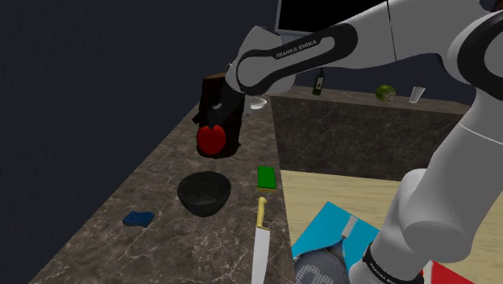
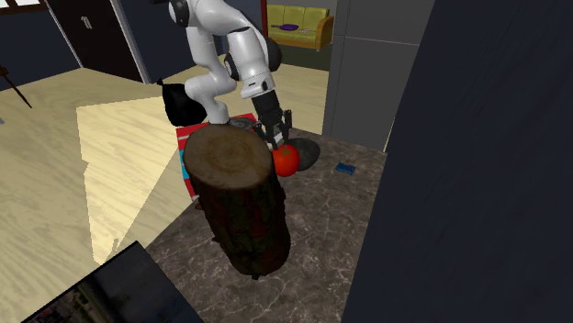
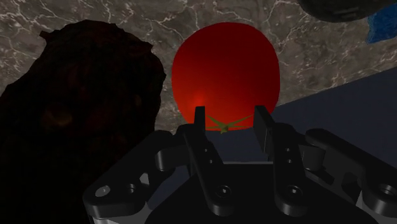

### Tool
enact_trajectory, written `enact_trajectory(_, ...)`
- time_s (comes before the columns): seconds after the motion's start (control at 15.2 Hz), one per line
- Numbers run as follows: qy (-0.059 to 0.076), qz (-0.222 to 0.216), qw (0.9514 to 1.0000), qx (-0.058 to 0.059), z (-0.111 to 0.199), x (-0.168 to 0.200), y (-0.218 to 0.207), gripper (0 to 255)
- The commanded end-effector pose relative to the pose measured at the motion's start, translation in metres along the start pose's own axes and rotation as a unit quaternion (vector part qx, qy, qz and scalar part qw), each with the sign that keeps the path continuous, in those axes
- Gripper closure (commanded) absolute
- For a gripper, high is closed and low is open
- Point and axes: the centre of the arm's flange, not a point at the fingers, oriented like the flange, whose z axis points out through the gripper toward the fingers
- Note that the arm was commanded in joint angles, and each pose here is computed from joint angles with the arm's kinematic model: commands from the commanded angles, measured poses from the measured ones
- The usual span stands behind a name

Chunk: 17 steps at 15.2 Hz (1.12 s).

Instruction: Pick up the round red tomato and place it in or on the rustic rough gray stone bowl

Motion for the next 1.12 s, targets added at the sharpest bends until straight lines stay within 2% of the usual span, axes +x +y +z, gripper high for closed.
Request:
enact_trajectory(0.0,0.000,0.000,1.0000,0.000,-0.009,0.004,0.000,255)
enact_trajectory(0.46,0.000,0.000,1.0000,0.000,-0.040,0.020,-0.002,255)
enact_trajectory(1.06,0.000,0.000,1.0000,0.000,-0.098,-0.022,-0.097,255)
